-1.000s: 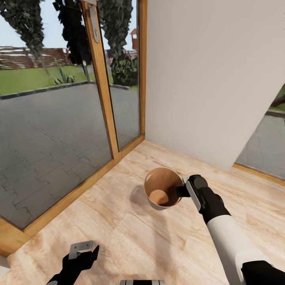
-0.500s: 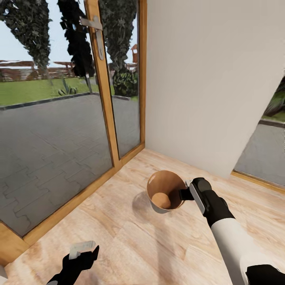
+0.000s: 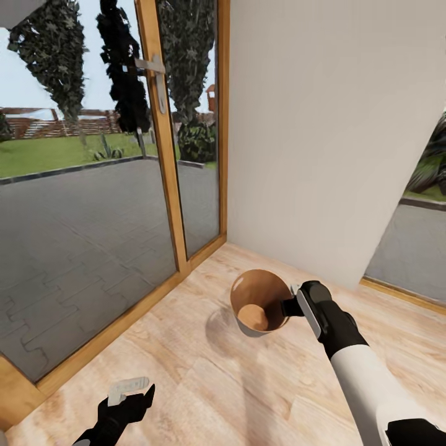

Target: Put the three can of soda from the living room inside the tash can in the kitchen.

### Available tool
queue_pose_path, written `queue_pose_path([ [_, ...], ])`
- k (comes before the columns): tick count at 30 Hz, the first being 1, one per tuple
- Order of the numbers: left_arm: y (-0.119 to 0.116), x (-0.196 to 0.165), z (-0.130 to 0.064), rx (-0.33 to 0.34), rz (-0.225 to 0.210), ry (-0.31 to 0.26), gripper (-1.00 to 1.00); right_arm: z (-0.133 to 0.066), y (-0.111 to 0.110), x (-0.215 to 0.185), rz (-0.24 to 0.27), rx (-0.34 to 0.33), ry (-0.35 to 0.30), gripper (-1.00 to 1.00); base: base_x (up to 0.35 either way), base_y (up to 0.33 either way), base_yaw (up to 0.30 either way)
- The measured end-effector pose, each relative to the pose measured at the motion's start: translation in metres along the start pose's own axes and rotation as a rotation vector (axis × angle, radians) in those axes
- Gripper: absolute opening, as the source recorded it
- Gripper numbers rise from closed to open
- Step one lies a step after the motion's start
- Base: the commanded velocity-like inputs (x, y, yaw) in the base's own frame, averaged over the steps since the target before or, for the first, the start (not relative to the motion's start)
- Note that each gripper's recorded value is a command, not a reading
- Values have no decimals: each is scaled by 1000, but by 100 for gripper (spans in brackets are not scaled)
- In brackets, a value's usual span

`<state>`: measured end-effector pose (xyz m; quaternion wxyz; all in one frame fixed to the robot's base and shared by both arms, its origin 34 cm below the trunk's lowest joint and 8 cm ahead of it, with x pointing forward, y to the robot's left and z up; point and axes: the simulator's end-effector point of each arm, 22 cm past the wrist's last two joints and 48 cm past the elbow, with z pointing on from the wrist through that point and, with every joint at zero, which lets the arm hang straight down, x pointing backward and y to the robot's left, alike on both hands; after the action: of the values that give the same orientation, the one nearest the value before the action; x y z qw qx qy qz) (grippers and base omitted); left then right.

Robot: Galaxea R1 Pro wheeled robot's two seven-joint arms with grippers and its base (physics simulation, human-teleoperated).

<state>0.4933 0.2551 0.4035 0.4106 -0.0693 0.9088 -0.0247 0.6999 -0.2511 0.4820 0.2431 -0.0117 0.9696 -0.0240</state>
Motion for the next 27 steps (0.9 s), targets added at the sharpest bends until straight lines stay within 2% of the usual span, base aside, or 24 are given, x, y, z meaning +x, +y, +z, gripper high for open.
queue_pose_path([
  [21,-8,-56,-28,5,0,-32,100,-52,-4,-42,0,3,-31,-100,0,0,0],
  [27,-10,-71,-36,6,0,-43,100,-62,-4,-44,-1,3,-24,-100,0,0,0],
])
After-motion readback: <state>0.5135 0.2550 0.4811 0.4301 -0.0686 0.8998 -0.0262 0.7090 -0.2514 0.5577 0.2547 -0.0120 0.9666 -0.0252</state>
